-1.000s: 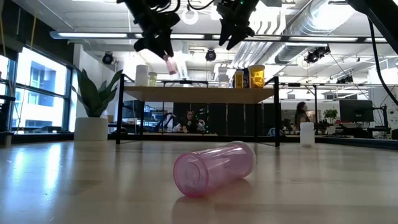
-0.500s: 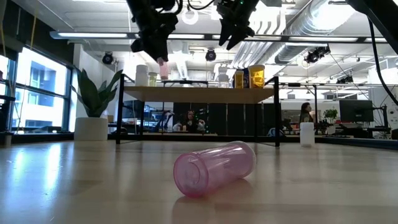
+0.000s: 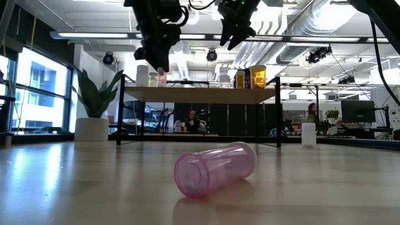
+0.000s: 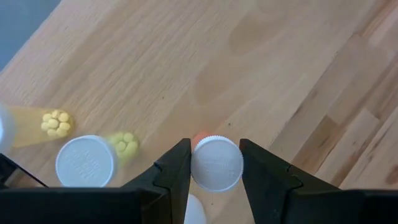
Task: Pick and place medicine bottles onto shelf by color
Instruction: Put the small pink pill bottle on the shelf, then put the small transparent pill bottle on the shelf
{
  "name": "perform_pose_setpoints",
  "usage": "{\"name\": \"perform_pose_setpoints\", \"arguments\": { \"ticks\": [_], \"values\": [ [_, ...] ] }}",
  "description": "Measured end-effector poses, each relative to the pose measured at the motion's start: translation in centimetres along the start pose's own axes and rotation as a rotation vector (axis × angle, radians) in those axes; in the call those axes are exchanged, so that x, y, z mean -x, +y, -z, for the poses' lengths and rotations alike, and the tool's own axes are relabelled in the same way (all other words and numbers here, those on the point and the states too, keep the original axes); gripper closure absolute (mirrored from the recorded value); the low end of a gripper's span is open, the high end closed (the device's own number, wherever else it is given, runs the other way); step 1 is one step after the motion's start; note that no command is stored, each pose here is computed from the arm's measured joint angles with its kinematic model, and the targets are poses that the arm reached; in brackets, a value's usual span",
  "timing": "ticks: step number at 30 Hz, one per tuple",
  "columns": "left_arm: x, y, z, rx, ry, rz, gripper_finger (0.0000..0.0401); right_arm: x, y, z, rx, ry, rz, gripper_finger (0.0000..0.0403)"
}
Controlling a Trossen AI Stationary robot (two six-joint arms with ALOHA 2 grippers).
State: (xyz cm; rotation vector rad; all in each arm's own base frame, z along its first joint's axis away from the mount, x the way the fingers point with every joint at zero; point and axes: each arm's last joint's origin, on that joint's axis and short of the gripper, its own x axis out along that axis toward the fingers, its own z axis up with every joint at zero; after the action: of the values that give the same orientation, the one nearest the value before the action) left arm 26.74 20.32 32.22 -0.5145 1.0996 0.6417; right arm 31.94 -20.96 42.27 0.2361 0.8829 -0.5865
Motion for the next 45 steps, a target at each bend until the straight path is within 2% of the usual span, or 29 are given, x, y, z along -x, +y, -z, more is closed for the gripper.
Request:
{"name": "perform_pose_setpoints", "arguments": {
  "ticks": [8, 16, 21, 32, 41, 45],
  "values": [
    [0.0, 0.0, -0.1, -0.005, -0.009, 0.001, 0.0280, 0.0, 0.0, 0.0, 0.000, 0.001, 0.000, 0.0176],
    [0.2, 0.0, -0.4, -0.004, -0.034, 0.005, 0.0233, 0.0, 0.0, 0.0, 0.000, 0.005, 0.000, 0.0176],
    [1.4, -0.1, -1.0, -0.003, -0.080, 0.010, 0.0213, 0.0, 0.0, 0.0, 0.000, 0.005, 0.000, 0.0176],
    [4.9, -0.3, -2.0, -0.048, -0.175, 0.020, 0.0215, 0.1, 0.0, 0.8, 0.074, 0.076, -0.003, 0.0176],
    [8.6, -0.6, 0.0, -0.062, -0.218, 0.051, 0.0215, 3.5, -0.2, 1.5, 0.116, 0.055, -0.008, 0.0176],
    [9.0, -1.1, 0.4, -0.065, -0.216, 0.053, 0.0215, 5.0, -0.3, 2.2, 0.130, 0.065, -0.009, 0.0176]
  ]
}}
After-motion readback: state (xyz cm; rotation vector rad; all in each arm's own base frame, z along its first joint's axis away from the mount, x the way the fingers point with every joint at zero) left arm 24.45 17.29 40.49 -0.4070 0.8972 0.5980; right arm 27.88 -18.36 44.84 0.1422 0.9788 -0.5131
